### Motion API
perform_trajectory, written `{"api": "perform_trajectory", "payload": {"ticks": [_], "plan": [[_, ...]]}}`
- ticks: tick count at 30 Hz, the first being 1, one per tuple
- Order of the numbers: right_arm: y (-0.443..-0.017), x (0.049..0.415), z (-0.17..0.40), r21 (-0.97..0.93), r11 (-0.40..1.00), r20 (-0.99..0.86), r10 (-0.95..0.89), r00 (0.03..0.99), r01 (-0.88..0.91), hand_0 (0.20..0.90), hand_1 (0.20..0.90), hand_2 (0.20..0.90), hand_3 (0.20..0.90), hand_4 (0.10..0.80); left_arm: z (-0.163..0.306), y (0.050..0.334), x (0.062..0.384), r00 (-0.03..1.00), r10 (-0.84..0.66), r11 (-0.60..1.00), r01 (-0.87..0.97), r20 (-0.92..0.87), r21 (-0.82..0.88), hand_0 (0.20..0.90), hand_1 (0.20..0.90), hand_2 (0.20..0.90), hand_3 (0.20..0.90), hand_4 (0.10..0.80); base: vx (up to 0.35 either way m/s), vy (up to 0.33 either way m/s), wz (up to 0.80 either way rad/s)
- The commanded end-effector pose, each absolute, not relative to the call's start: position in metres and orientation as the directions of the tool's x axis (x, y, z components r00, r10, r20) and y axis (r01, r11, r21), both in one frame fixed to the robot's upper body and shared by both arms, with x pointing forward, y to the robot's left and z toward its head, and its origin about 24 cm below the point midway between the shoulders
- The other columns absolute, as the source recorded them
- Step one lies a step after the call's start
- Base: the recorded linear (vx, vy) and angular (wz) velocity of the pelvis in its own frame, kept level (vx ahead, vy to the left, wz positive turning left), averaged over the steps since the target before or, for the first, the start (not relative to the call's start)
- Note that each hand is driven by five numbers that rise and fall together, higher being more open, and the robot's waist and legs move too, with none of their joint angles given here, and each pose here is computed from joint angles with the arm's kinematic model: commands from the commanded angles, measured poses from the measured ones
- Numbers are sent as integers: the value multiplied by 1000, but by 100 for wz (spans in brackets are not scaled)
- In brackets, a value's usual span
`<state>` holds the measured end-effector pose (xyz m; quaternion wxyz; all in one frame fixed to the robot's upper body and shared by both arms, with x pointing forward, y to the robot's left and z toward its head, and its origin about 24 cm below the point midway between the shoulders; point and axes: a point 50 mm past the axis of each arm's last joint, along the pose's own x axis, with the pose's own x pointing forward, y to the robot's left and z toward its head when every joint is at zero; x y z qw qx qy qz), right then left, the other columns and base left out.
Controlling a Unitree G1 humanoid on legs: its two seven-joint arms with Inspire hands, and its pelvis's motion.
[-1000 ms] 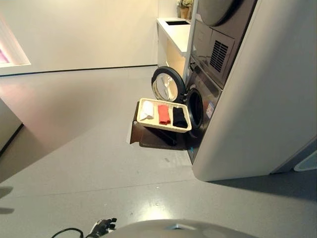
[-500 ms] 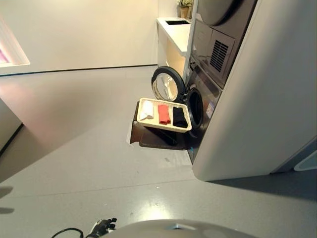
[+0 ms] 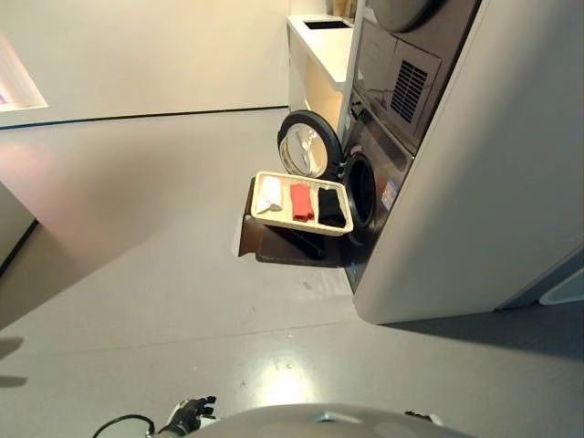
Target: Pick up the clothes and place them into the washing machine
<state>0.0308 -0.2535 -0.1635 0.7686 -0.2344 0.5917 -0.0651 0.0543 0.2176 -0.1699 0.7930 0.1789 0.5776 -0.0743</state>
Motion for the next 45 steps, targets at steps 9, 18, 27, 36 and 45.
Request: {"api": "perform_trajectory", "payload": {"ticks": [9, 18, 27, 36, 45], "plan": [[-254, 45, -162, -432, 898, -867, -388, 312, -85, 900, 900, 900, 900, 800, -164, 218, 89, 424, 104, 929, 282, -900, 240, 900, 900, 900, 900, 800, 255, 8, 20], [-256, 29, -163, -428, 901, -879, -396, 266, -73, 900, 900, 900, 900, 800, -167, 207, 81, 421, 102, 943, 249, -901, 223, 900, 900, 900, 900, 800, 392, -144, 39], [-265, 75, -154, -465, 885, -815, -418, 402, -22, 900, 900, 900, 900, 800, -159, 195, 115, 528, 83, 957, 193, -845, 215, 900, 900, 900, 900, 800, 301, -220, 17], [-253, 93, -153, -462, 887, -788, -410, 460, -3, 900, 900, 900, 900, 800, -165, 207, 88, 452, 179, 963, 102, -874, 250, 900, 900, 900, 900, 800, 470, 101, -22], [-244, 76, -160, -407, 913, -834, -385, 396, 28, 900, 900, 900, 900, 800, -159, 230, 95, 460, 230, 951, 80, -858, 298, 900, 900, 900, 900, 800, 322, 195, -62]]}}
